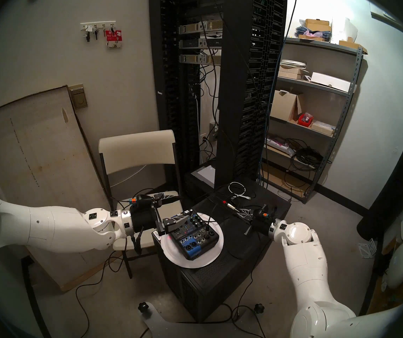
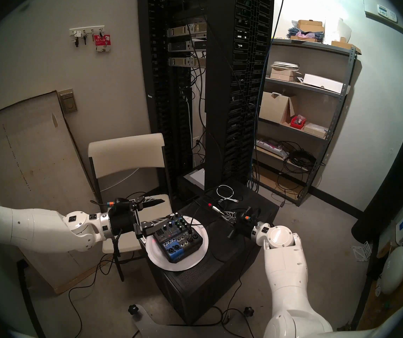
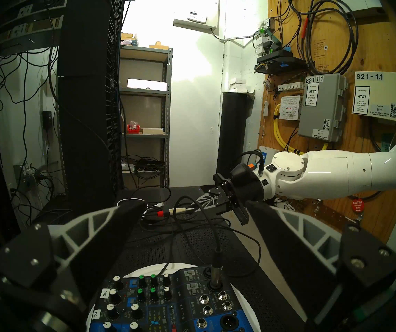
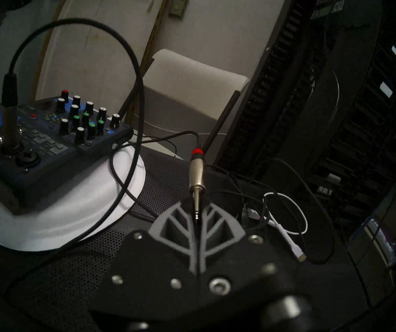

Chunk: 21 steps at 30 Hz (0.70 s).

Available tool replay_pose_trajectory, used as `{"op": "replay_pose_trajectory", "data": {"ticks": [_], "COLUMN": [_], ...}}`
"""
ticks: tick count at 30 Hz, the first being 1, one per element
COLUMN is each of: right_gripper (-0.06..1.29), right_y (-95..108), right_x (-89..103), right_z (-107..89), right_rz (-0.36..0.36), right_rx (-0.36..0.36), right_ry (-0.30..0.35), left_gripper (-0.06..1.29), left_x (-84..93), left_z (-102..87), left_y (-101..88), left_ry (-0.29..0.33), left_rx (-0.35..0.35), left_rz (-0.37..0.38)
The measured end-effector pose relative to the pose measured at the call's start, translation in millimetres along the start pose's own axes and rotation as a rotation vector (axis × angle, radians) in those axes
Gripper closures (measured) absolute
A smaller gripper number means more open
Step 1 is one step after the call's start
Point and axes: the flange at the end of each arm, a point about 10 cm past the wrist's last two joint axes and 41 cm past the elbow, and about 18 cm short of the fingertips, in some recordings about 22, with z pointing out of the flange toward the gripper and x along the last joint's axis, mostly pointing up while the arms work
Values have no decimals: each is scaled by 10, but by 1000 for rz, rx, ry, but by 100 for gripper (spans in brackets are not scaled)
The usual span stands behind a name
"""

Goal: Insert aux cable

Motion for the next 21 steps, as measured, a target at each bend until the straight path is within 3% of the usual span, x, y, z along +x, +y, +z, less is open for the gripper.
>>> {"op": "replay_pose_trajectory", "data": {"ticks": [9,21], "right_gripper": [125,125], "right_y": [39,-90], "right_x": [154,455], "right_z": [-192,-375], "right_rz": [-30,-56], "right_rx": [-35,10], "right_ry": [60,175], "left_gripper": [5,5], "left_x": [0,0], "left_z": [0,0], "left_y": [0,0], "left_ry": [0,0], "left_rx": [0,0], "left_rz": [0,0]}}
